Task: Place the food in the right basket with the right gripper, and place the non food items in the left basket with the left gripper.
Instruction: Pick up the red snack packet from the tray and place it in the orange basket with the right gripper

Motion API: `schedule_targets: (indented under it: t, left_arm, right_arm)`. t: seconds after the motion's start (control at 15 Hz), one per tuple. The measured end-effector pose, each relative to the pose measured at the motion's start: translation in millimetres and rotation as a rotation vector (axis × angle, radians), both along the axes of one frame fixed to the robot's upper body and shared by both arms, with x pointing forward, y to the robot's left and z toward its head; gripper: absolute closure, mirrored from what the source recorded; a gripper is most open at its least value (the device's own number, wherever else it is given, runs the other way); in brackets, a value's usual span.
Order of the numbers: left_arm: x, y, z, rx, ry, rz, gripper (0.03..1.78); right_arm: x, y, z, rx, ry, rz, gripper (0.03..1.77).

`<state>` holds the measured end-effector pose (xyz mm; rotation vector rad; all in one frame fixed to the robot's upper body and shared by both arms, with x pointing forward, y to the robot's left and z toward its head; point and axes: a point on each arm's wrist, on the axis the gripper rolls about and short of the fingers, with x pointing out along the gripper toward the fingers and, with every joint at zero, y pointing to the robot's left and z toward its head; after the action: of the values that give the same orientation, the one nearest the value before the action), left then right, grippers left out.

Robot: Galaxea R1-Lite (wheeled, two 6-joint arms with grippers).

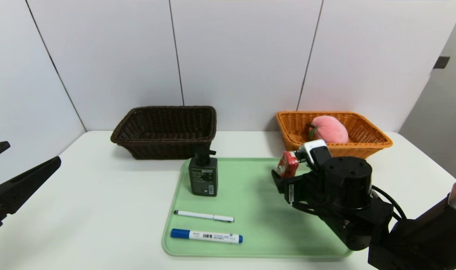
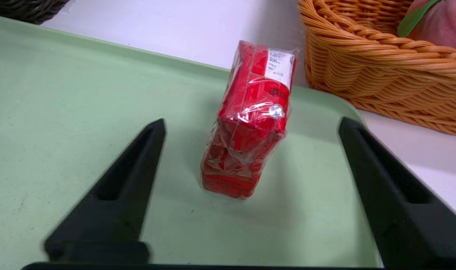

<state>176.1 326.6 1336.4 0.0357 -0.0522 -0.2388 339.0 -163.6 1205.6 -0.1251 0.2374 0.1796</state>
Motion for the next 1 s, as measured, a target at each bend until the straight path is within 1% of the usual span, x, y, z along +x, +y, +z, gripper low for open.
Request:
schedule_targets:
  t: [0.2, 0.4, 0.47, 0.53, 1.0]
  left_arm:
    - [-0.3, 0.0, 0.1, 0.000, -0.001, 0.000, 0.12]
    - [-0.3, 0.0, 0.1, 0.000, -0.002, 0.000, 0.12]
    - [-0.3, 0.0, 0.1, 0.001, -0.002, 0.000, 0.12]
    - [-0.4, 0.0, 0.4, 0.000, -0.003, 0.000, 0.12]
    - [-1.5, 0.0, -0.5, -0.001, -0.003, 0.000, 0.12]
  right_arm:
    - [-1.6, -0.3, -1.9, -0.003, 0.008, 0.003, 0.77]
    - [-2.5, -0.2, -3.3, -0.006, 0.014, 0.007, 1.10]
    - [-2.8, 0.2, -3.9, -0.007, 0.015, 0.010, 1.60]
    - [-2.9, 0.8, -3.9, -0.005, 0.014, 0.013, 1.75]
    - [-4.0, 3.6, -8.1, -0.008, 0.027, 0.021, 1.75]
